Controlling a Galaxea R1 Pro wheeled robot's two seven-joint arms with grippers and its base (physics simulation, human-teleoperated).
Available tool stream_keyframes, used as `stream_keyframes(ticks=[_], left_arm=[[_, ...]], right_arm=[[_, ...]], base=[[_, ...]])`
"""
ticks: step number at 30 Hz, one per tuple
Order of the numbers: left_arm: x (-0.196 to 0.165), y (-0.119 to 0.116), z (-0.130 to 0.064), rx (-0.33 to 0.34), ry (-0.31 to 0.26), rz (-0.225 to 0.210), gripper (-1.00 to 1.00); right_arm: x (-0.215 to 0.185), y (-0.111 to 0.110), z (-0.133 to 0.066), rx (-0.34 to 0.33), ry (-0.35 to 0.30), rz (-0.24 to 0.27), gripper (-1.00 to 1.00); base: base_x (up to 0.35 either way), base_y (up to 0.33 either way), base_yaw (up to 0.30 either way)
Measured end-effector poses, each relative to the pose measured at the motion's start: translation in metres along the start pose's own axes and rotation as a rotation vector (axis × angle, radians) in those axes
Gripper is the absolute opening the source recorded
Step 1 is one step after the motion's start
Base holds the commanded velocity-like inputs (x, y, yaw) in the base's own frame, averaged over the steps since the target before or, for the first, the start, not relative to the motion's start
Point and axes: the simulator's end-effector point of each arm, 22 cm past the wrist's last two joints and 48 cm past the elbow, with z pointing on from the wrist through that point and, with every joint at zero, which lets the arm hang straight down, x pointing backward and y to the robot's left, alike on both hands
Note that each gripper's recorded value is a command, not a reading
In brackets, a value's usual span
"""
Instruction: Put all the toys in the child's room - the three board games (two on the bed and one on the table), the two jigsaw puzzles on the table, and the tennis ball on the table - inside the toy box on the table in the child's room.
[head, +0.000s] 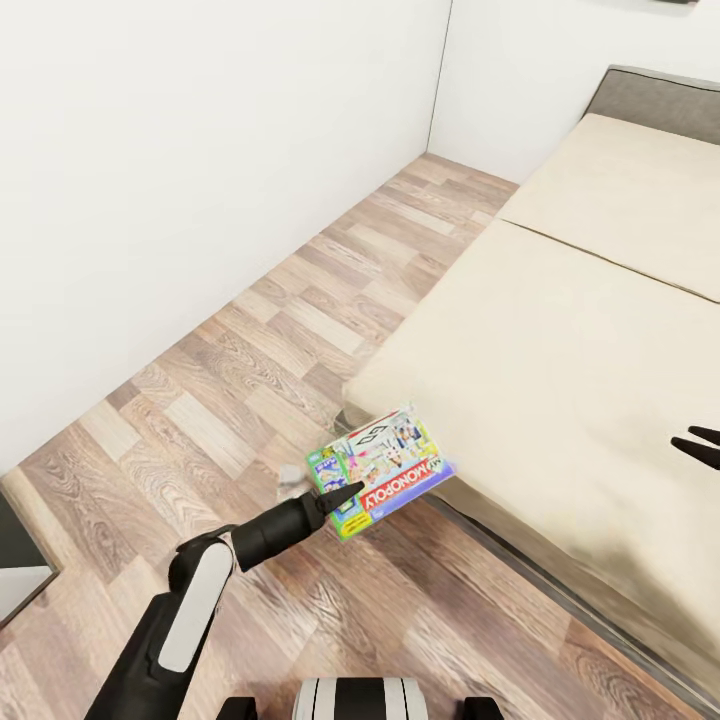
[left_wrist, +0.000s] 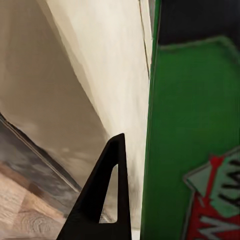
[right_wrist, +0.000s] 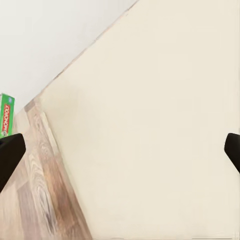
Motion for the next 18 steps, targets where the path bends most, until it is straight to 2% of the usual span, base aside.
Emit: stream_keyframes(ticks=[2,9,18], left_arm=[[0.001,0.005,-0.010,-0.017,-0.013,-0.006,-1.00],[0.002,0.012,-0.025,-0.042,-0.031,-0.012,-1.00],[0.003,0.016,-0.043,-0.067,-0.058,-0.020,-1.00]], right_arm=[[0.004,-0.001,-0.003,0.005,-0.022,-0.002,1.00],[0.013,-0.001,-0.009,0.013,-0.060,-0.006,1.00],[0.018,0.009,-0.012,-0.031,-0.075,-0.007,1.00]], base=[[0.000,0.000,0.000],[-0.006,0.000,0.000],[-0.013,0.000,0.000]])
